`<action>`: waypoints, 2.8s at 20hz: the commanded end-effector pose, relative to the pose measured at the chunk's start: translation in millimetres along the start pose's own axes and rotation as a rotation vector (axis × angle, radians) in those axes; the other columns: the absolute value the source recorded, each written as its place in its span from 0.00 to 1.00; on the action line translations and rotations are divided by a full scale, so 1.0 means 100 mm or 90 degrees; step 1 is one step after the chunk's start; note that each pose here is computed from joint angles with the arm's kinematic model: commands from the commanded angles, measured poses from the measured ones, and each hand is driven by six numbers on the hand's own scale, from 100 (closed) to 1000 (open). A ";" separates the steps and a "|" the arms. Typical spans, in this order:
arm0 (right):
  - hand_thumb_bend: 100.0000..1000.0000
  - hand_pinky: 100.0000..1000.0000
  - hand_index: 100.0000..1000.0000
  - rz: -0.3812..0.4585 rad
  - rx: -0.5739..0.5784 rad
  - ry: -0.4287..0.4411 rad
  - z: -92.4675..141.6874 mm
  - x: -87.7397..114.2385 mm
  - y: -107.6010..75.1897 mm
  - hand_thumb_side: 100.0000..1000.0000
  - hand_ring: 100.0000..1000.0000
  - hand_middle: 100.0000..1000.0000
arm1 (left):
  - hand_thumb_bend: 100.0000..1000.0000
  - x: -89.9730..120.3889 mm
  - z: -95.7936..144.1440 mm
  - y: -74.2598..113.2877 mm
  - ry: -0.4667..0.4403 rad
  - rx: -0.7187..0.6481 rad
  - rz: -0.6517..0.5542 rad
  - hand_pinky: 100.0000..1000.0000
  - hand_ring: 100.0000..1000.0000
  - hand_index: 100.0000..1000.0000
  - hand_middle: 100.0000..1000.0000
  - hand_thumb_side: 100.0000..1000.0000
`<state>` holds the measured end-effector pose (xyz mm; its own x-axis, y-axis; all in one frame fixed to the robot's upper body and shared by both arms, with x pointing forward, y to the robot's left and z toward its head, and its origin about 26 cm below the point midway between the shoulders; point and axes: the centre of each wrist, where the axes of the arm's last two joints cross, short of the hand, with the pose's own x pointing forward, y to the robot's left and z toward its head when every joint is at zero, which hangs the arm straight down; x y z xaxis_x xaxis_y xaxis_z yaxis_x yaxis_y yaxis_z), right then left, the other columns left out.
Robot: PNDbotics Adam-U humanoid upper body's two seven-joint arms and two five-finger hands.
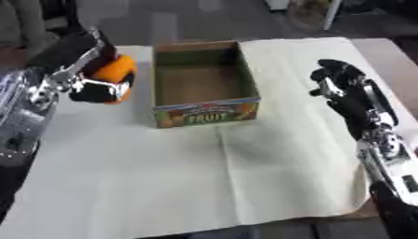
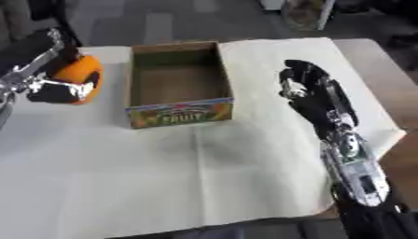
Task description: Pick up objects on the table and place them in the box.
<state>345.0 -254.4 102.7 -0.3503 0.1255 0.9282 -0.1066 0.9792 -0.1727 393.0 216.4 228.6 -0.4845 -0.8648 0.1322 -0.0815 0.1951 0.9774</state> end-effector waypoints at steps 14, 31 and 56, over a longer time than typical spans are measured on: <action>0.00 0.58 0.77 0.005 0.038 -0.024 -0.09 0.11 0.05 0.29 0.75 0.60 | 0.39 0.07 -0.89 -0.94 0.077 0.066 0.021 0.57 0.49 0.64 0.53 0.04; 0.00 0.58 0.77 0.003 0.022 -0.020 -0.07 0.09 0.02 0.29 0.75 0.60 | 0.48 0.11 -0.54 -0.61 -0.014 0.083 0.162 0.77 0.73 0.78 0.75 0.47; 0.00 0.58 0.77 0.011 0.002 -0.021 -0.06 0.09 -0.06 0.29 0.75 0.60 | 0.25 -0.53 0.70 -0.57 0.139 0.286 0.676 0.72 0.64 0.71 0.66 0.54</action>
<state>346.4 -252.3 104.9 -0.3575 0.1227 0.9258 -0.1182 0.9774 -0.1752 362.6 281.1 143.5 -0.3053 -0.2308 0.9239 -0.0339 0.9722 0.2316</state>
